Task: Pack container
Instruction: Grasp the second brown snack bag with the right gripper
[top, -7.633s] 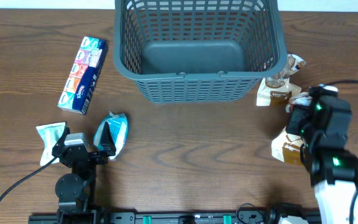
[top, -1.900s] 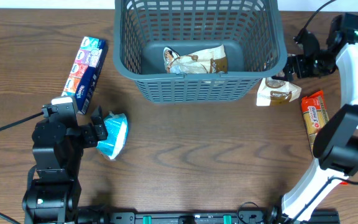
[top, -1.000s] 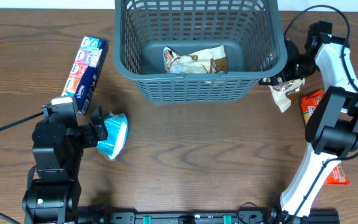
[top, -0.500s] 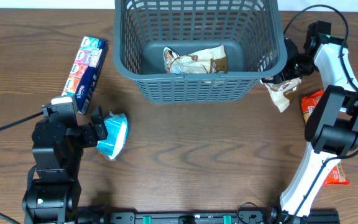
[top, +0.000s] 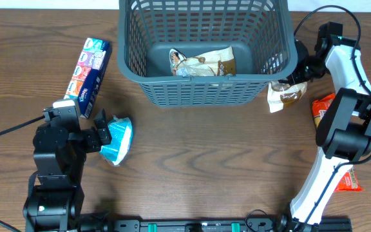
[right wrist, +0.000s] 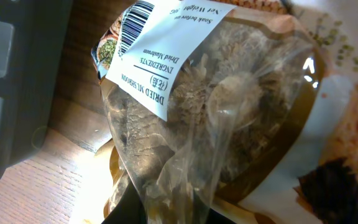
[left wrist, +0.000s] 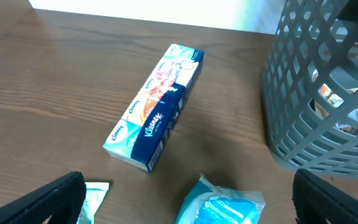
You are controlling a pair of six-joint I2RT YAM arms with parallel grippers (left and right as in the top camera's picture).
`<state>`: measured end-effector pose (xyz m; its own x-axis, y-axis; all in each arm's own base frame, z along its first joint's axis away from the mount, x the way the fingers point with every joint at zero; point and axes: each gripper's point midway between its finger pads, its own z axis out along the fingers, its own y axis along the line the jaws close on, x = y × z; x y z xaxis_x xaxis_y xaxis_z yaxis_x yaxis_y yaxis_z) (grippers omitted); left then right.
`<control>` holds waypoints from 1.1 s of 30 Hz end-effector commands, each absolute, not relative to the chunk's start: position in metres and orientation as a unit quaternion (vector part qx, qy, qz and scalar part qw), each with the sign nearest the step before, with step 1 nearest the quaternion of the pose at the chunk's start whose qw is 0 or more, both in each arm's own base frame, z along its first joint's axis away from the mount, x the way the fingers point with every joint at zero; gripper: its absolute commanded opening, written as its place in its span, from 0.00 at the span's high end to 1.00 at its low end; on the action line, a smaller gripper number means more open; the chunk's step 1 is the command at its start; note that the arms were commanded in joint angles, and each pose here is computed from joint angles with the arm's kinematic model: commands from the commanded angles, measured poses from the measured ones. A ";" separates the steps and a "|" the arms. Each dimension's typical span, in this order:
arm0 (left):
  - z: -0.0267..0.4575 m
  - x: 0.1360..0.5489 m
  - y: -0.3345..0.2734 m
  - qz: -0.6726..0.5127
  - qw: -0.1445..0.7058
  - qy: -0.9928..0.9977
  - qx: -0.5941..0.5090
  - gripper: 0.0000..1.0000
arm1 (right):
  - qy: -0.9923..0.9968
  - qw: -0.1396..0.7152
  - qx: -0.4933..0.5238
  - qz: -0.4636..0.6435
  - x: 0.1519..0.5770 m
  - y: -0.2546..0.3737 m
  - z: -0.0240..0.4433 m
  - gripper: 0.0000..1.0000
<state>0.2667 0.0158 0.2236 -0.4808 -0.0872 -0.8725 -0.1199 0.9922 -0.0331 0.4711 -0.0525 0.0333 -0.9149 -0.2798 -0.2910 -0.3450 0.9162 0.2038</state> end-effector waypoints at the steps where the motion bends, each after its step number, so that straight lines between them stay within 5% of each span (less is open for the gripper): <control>1: 0.235 0.268 0.016 0.022 0.517 0.854 -0.055 0.01 | 0.970 0.121 -0.161 0.135 0.469 -0.047 0.026 0.99; 8: 0.235 0.268 0.016 0.022 0.517 0.854 -0.055 0.01 | 0.973 0.137 -0.129 0.130 0.477 -0.053 0.040 0.99; 18: 0.235 0.268 0.016 0.022 0.517 0.854 -0.055 0.01 | 0.972 0.221 -0.042 0.069 0.498 -0.095 0.117 0.99; 33: 0.233 0.267 0.016 0.022 0.513 0.856 -0.055 0.01 | 0.892 0.448 0.010 -0.066 0.478 -0.121 0.331 0.99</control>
